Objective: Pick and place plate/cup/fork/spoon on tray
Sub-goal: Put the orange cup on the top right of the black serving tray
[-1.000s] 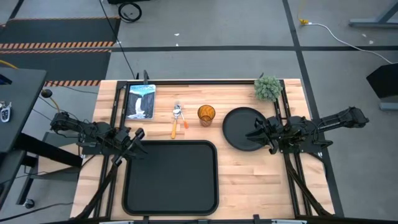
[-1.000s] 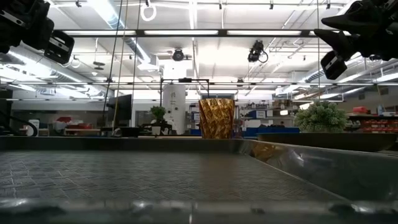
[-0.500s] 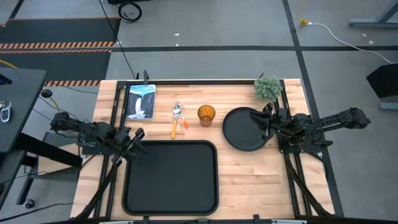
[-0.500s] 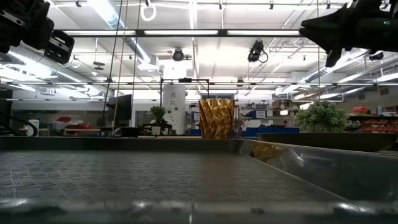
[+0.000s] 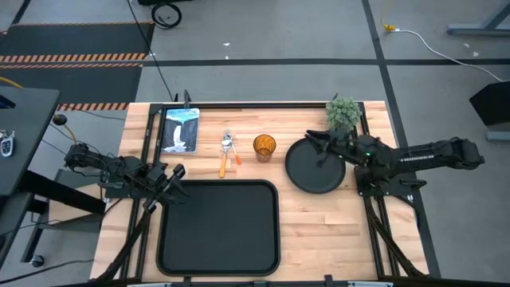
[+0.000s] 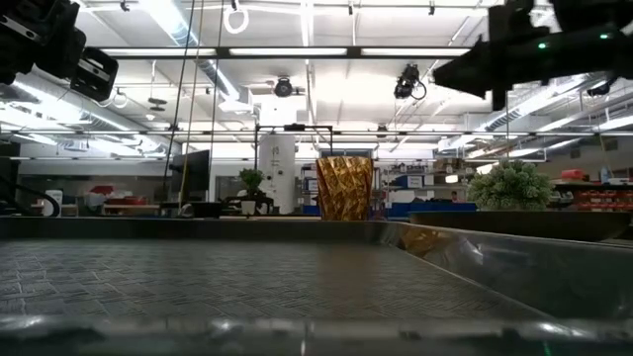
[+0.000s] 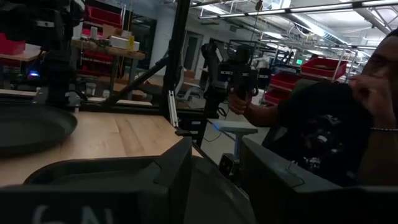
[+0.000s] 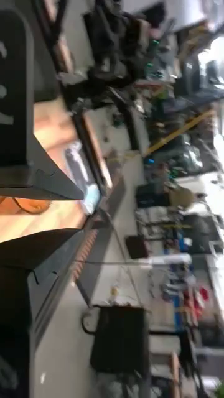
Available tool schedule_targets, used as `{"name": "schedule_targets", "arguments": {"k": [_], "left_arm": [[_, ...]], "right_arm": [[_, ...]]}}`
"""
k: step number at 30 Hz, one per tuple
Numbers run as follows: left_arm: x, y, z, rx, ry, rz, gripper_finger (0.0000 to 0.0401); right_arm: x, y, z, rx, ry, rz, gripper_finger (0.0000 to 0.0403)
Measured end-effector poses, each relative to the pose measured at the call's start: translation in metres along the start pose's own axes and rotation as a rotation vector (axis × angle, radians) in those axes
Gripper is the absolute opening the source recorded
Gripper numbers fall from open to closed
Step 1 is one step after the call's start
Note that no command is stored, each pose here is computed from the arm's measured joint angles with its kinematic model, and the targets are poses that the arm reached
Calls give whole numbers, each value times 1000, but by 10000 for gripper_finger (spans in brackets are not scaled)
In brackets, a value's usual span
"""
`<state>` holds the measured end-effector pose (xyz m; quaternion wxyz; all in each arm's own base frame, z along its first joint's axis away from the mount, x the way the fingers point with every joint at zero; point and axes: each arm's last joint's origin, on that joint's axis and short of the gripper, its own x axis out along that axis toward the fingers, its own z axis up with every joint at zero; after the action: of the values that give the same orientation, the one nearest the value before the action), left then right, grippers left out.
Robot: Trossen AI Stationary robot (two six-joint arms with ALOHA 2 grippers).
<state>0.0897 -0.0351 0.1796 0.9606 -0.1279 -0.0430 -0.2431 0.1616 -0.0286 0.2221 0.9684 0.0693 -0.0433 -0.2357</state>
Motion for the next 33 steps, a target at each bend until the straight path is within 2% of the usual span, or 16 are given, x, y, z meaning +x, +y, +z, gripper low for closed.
{"name": "schedule_targets", "arguments": {"k": [4,9,14,20,24,29,33], "left_arm": [[0,0,0,0,0,0,142],[0,0,0,0,0,0,142],[0,0,0,0,1,0,142],[0,0,0,0,1,0,142],[0,0,0,0,1,0,142],[0,0,0,0,1,0,142],[0,0,0,0,1,1,142]], "right_arm": [[20,4,5,-7,93,54,91],[47,9,4,-57,295,55,91],[73,16,6,-156,457,87,95],[103,27,10,-295,644,134,125],[118,34,8,-365,720,185,153],[132,45,13,-446,717,236,183],[140,54,15,-507,772,277,199]]}}
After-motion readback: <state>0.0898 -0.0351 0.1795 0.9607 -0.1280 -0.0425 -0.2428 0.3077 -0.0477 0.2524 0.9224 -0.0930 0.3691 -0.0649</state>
